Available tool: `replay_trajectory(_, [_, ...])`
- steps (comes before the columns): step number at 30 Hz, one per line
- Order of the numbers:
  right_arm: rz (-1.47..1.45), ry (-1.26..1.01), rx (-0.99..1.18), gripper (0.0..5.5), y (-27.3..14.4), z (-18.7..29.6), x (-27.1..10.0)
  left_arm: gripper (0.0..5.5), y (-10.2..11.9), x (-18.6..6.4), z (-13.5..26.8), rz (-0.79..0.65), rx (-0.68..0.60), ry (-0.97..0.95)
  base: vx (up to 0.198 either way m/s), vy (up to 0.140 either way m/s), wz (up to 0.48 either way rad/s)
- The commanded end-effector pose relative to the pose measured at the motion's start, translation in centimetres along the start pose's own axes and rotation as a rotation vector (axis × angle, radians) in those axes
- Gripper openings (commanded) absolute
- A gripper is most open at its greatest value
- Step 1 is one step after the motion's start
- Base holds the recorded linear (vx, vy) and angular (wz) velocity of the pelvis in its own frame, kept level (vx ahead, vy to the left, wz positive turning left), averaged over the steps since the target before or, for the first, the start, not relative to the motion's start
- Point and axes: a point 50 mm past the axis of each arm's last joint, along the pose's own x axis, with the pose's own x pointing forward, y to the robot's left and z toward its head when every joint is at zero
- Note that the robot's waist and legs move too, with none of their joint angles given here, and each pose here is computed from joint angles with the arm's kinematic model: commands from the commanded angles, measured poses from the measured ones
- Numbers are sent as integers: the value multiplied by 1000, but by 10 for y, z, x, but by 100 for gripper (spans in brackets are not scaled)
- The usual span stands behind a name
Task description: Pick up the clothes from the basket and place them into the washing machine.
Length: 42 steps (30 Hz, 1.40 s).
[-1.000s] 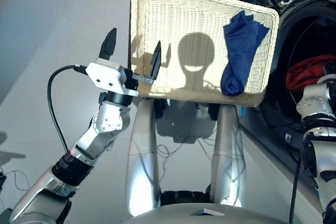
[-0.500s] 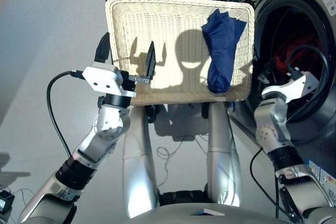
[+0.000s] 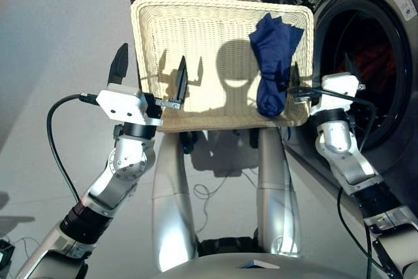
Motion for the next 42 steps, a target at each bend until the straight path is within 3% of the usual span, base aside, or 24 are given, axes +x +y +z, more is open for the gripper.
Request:
replay_trajectory(1, [2, -63, -70, 550, -2, 11, 27, 550, -7, 2, 28, -53, -51, -156, 0, 0, 0])
replay_trajectory(7, [-44, 215, -48, 550, 1, -37, 50, 550, -12, 8, 22, -66, -141, -128, 0, 0, 0])
replay_trajectory(22, [-154, 580, -7, 550, -12, -93, 43, 550, -22, 14, 19, -101, -176, -119, 0, 0, 0])
replay_trajectory(38, [189, 535, -332, 550, 44, -88, 42, 550, -21, 15, 20, -99, -141, -131, 0, 0, 0])
replay_trajectory(42, [203, 542, -327, 550, 51, -87, 41, 550, -21, 16, 19, -90, -149, -129, 0, 0, 0])
